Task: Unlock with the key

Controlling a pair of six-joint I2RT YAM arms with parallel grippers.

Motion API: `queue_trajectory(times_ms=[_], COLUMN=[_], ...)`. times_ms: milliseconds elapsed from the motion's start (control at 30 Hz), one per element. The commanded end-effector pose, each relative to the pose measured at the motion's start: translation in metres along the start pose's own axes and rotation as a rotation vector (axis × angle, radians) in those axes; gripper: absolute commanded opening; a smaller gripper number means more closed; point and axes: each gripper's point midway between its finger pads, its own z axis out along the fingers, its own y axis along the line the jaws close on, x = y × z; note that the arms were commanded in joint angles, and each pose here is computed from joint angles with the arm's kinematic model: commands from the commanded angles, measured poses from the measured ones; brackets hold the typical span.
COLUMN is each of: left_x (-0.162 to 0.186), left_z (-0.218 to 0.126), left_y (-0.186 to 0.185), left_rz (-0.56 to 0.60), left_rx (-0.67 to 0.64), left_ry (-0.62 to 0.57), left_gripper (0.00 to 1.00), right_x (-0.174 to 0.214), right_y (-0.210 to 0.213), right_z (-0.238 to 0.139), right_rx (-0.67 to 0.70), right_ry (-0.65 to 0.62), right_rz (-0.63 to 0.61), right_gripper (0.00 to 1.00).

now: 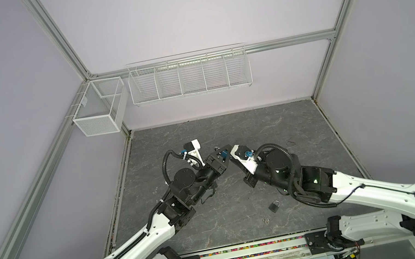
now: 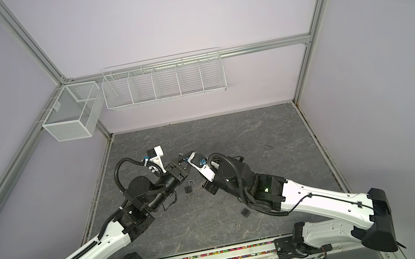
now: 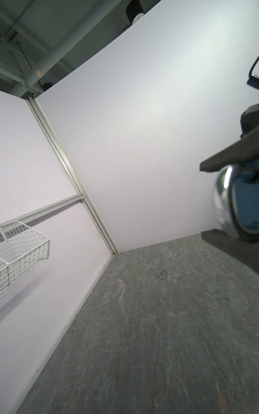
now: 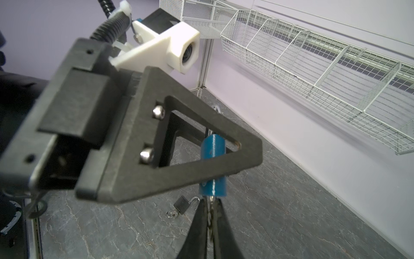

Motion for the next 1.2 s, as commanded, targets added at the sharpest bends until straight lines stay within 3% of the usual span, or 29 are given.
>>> queue_trajectory(times_ms=[0, 500, 667, 867, 933, 1167], left_x=[-0.008, 0.011, -0.006, -0.027, -0.031, -0.03], left_z=[-0.007, -0.001, -0.009, -0.016, -0.016, -0.009], left_y=[-0.025, -0.038, -0.033, -0.036, -0.038, -0.044], left_rz=[-0.009, -0.069, -0.057, -0.003, 0.0, -0.009], left_rx=[0.085, 0.111, 0.084, 0.053, 0.057, 0.083], left_ry=[-0.027, 0.049, -0.045, -0.139, -0.159, -0.153], left_gripper=[0.0, 0.0, 0.0, 0.0, 0.0, 0.0], right_x=[0.0, -0.042, -0.028, -0.001, 0.007, 0.003], right_y=[-0.001, -0.004, -0.005, -0.005, -0.005, 0.0], right_z=[0.003, 0.005, -0.002, -0.011, -0.012, -0.01], right_rx=[0.007, -0.012, -0.013, -0.01, -0.008, -0.039], right_ry=[0.01, -0.125, -0.078, 0.003, 0.022, 0.013], right_rz=[-0.009, 0.097, 0.106, 0.109, 0.111, 0.1], right_gripper=[0.07, 0.06, 0.07, 0.22, 0.22, 0.12])
